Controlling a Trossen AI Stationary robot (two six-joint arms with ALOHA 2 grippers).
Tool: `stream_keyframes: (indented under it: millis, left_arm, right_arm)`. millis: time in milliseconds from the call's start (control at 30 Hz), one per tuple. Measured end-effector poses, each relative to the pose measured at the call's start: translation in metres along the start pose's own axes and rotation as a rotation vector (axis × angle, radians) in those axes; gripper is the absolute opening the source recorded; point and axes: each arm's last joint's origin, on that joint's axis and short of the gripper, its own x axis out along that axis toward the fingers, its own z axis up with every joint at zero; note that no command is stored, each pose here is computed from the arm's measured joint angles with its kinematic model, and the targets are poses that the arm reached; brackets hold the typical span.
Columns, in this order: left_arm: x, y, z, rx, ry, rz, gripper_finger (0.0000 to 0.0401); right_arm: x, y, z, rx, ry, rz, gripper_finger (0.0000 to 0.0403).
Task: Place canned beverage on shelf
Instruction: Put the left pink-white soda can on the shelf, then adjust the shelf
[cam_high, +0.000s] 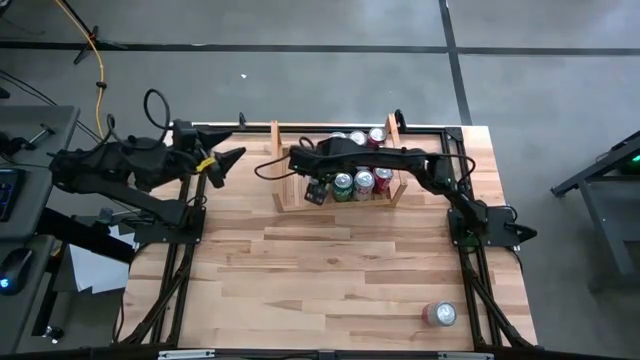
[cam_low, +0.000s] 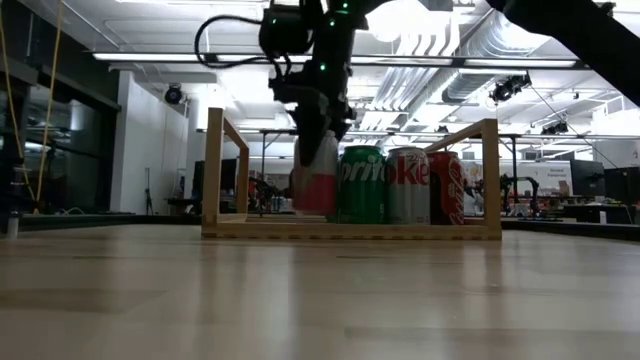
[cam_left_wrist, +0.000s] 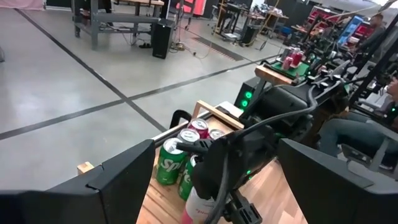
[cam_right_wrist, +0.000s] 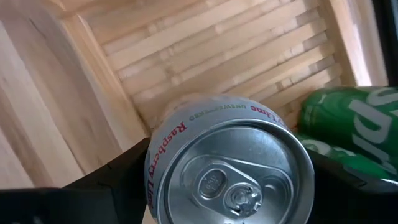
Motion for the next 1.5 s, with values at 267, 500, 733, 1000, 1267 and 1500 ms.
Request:
stream_keyframes:
  millis: [267, 500, 733, 1000, 1267, 1500]
  left_arm:
    - [0.001, -0.001, -0.001, -0.016, 0.017, -0.028, 0.0331]
    - [0.001, -0.002, -0.001, -0.025, 0.030, -0.052, 0.0331]
    - [0.001, -0.002, -0.001, -0.025, 0.036, -0.063, 0.0331]
    - [0.000, -0.002, -0.001, -0.022, 0.042, -0.076, 0.0331]
    - [-0.005, 0.002, 0.001, -0.015, 0.028, -0.081, 0.0331]
    - [-0.007, 0.007, -0.001, 0.004, 0.047, -0.048, 0.0331]
  right_arm:
    - [0.021, 0.008, -0.001, -0.018, 0.054, 0.019, 0.0295]
    - [0.022, 0.011, -0.001, -0.020, 0.060, 0.027, 0.0300]
    - [0.022, 0.012, -0.002, -0.018, 0.069, 0.051, 0.0386]
    - [0.011, 0.010, -0.001, -0.070, 0.056, 0.063, 0.0385]
    - [-0.038, -0.002, 0.007, -0.134, -0.081, 0.068, 0.0386]
    - [-0.076, -0.017, -0.004, -0.130, -0.095, 0.116, 0.0387]
